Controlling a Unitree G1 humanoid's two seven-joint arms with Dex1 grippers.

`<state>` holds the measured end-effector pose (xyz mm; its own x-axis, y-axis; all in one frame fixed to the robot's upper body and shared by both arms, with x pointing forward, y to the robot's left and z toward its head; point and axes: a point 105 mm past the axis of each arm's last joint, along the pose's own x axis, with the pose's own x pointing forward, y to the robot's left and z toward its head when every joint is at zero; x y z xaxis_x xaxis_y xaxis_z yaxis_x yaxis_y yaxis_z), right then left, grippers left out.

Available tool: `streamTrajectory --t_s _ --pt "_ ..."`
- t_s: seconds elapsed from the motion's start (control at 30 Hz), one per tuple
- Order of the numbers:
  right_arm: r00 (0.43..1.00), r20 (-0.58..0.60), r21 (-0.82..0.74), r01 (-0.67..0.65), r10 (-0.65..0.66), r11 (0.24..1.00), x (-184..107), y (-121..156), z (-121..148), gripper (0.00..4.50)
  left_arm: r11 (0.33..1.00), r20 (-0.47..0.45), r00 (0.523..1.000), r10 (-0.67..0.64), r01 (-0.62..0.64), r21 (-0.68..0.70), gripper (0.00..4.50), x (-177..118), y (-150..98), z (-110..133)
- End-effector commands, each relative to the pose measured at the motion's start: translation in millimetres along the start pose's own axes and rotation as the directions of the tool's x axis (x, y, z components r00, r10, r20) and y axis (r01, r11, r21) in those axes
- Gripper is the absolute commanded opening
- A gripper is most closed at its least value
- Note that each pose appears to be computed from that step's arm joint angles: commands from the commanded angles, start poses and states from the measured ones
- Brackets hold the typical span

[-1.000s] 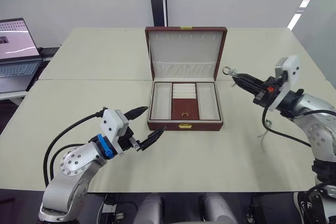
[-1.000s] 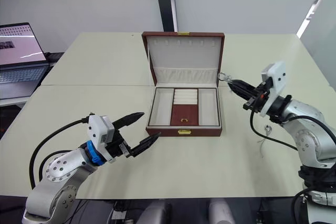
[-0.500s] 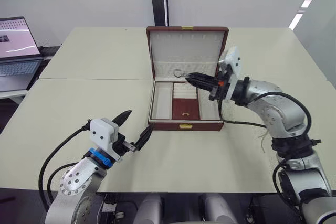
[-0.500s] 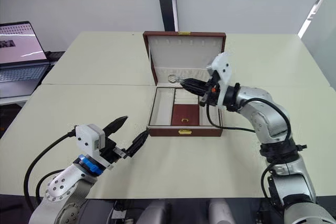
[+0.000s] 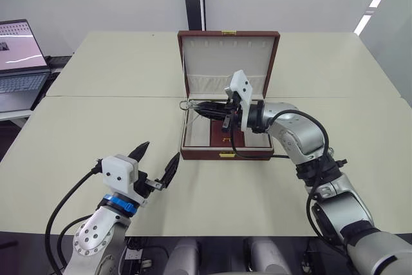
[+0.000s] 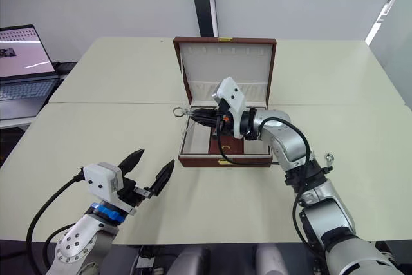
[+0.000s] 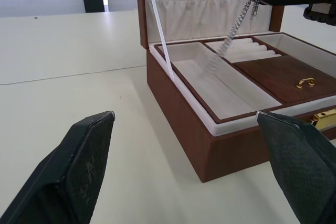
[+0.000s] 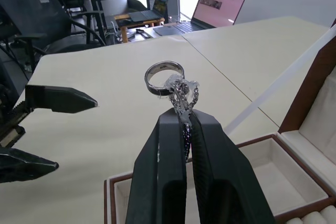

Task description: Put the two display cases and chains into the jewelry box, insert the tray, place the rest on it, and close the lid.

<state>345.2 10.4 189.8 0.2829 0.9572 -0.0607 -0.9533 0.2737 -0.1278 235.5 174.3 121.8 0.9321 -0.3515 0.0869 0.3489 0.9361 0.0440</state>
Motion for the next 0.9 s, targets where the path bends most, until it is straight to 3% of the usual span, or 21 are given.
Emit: streamTrajectory --t_s 0.03,0.33,0.9 --pt "0.999 0.018 -0.051 -0.035 0.036 0.998 7.7 5.2 5.7 0.03 1.0 0.066 0.998 0.004 -0.006 0.03 4.5 -1.2 -1.6 15.5" --pt "0.999 -0.027 -0.021 -0.033 0.033 0.999 12.0 3.1 -19.5 0.03 0.999 0.07 0.998 0.006 -0.009 0.031 4.5 -2.2 -2.1 13.2" --pt "1.0 -0.017 -0.001 -0.012 0.012 1.0 9.5 -2.9 -21.0 0.03 0.999 0.075 0.997 0.0 -0.003 0.033 4.5 -0.8 -2.1 12.3"
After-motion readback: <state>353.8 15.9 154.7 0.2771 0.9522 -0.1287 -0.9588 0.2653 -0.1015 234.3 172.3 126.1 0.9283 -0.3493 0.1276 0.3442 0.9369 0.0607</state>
